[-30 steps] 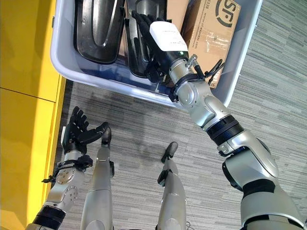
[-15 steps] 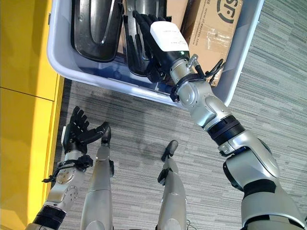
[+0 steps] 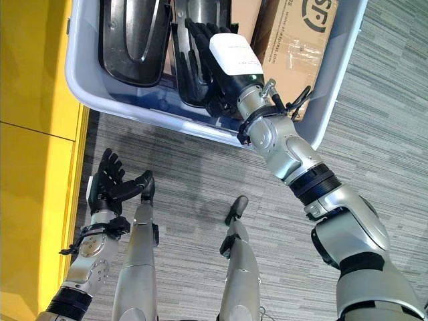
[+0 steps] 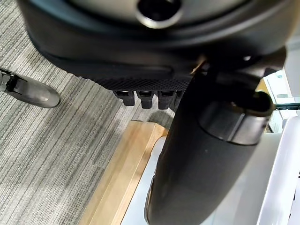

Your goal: Move parts from the plastic box to the shelf.

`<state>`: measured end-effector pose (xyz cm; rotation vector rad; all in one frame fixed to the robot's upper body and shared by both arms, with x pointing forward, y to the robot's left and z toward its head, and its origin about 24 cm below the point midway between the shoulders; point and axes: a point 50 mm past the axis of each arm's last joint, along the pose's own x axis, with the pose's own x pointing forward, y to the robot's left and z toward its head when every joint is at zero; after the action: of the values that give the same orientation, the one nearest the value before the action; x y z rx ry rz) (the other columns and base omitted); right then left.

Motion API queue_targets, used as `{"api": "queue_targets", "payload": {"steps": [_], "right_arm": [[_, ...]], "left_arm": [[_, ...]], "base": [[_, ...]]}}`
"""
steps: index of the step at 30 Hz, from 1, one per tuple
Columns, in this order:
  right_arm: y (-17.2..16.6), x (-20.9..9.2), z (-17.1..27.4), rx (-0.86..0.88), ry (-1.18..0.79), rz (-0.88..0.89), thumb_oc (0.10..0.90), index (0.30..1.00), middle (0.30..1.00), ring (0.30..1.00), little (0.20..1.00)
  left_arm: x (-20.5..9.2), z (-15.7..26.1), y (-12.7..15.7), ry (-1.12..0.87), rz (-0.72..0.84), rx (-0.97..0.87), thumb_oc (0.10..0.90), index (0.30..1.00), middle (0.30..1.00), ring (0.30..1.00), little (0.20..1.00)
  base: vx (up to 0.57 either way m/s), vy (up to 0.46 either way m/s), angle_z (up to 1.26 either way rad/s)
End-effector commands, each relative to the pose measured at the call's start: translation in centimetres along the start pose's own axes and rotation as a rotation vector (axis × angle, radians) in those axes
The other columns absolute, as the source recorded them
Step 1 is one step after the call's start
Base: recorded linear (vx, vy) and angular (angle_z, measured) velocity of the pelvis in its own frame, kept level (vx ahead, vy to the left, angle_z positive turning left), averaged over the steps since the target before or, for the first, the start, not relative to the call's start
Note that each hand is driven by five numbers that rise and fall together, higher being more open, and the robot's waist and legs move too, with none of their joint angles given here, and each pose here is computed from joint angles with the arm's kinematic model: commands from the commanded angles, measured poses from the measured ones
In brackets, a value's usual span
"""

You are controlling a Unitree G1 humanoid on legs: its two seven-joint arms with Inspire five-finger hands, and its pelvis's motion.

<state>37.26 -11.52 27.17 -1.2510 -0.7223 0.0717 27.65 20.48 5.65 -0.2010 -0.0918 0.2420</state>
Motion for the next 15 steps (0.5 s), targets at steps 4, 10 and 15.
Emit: {"api": "queue_targets", "payload": {"steps": [4, 10, 15], "right_arm": [[-5.9, -0.3, 1.6, -0.067, -0.140, -0.207, 0.900, 1.000, 1.000, 1.000, 1.000], [-6.7, -0.8, 2.2, -0.080, -0.183, -0.227, 0.900, 1.000, 1.000, 1.000, 1.000], [-7.2, -0.5, 2.6, -0.083, -0.200, -0.243, 0.900, 1.000, 1.000, 1.000, 1.000]], "left_arm": [[-0.6, 2.9, -0.2, -0.165, -0.025, 0.002, 0.900, 1.000, 1.000, 1.000, 1.000], [-0.5, 3.0, 0.0, -0.170, -0.019, 0.008, 0.900, 1.000, 1.000, 1.000, 1.000], [-0.5, 3.2, 0.1, -0.176, -0.025, 0.012, 0.900, 1.000, 1.000, 1.000, 1.000]], "base": [[0.00, 0.000, 0.00], [0.00, 0.000, 0.00], [0.00, 0.000, 0.00]]}}
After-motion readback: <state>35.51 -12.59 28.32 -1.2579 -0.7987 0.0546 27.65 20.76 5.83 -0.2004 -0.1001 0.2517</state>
